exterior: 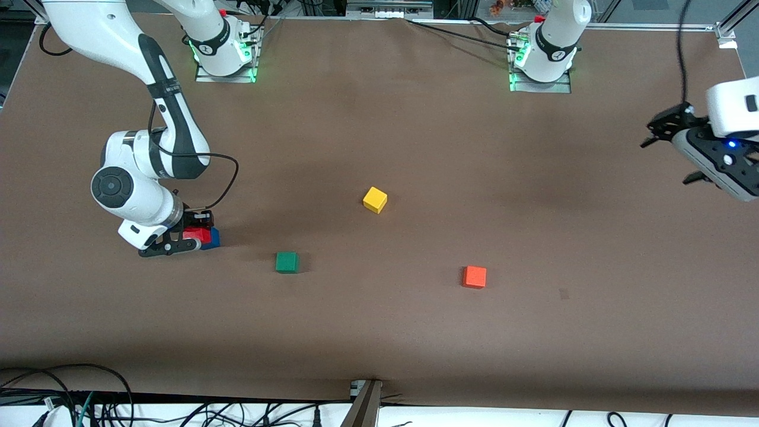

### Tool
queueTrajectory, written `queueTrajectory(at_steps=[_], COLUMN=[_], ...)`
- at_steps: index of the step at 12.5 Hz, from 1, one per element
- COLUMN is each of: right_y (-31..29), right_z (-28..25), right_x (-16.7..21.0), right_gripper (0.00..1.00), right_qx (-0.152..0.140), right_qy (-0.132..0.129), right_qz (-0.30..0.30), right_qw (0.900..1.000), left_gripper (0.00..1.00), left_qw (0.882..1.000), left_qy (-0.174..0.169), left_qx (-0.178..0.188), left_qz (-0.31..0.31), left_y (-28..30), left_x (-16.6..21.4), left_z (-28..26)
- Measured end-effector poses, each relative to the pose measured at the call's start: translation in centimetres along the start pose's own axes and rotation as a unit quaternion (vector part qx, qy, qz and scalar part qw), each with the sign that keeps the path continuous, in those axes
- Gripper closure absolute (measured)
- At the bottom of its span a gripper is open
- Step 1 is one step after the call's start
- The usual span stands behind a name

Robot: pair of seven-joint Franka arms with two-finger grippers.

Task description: Pass red block to right arm, stack on blue

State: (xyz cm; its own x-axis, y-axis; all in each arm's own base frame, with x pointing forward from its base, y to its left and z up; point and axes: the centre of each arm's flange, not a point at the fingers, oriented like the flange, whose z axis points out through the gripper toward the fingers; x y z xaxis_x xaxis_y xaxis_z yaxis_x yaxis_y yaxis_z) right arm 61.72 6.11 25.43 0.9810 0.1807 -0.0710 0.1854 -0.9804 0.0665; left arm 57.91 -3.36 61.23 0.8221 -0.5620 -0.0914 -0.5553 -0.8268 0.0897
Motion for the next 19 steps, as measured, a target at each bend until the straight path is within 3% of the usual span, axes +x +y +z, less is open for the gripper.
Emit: queueTrajectory(at_steps=[3, 7, 13, 15, 19], right_y=[0.0, -0.1, -0.1, -0.1, -0.1], right_z=[0.3, 0.9, 1.1, 1.1, 1.1], right_x=[-0.1, -0.4, -0.5, -0.5, -0.5], right_gripper=[0.43, 0.43, 0.43, 0.43, 0.43], right_qx=[0.0, -0.001, -0.001, -0.001, -0.001], right_qy=[0.003, 0.011, 0.009, 0.009, 0.011], right_qz=[0.0, 0.0, 0.0, 0.0, 0.0], right_qw=[1.0, 1.0, 1.0, 1.0, 1.0], left_gripper=[0.0, 0.0, 0.0, 0.0, 0.0], left_qw=[0.993, 0.978, 0.97, 0.97, 0.958], left_qy=[0.006, 0.032, 0.052, 0.044, 0.032], left_qx=[0.029, 0.038, 0.046, 0.043, 0.036], left_qz=[-0.116, -0.204, -0.234, -0.236, -0.284], left_y=[2.8, -0.5, -2.5, -2.3, -1.9], left_x=[0.6, -0.7, -2.7, -2.8, -3.0], left_z=[0.6, 2.2, 1.5, 1.7, 1.9])
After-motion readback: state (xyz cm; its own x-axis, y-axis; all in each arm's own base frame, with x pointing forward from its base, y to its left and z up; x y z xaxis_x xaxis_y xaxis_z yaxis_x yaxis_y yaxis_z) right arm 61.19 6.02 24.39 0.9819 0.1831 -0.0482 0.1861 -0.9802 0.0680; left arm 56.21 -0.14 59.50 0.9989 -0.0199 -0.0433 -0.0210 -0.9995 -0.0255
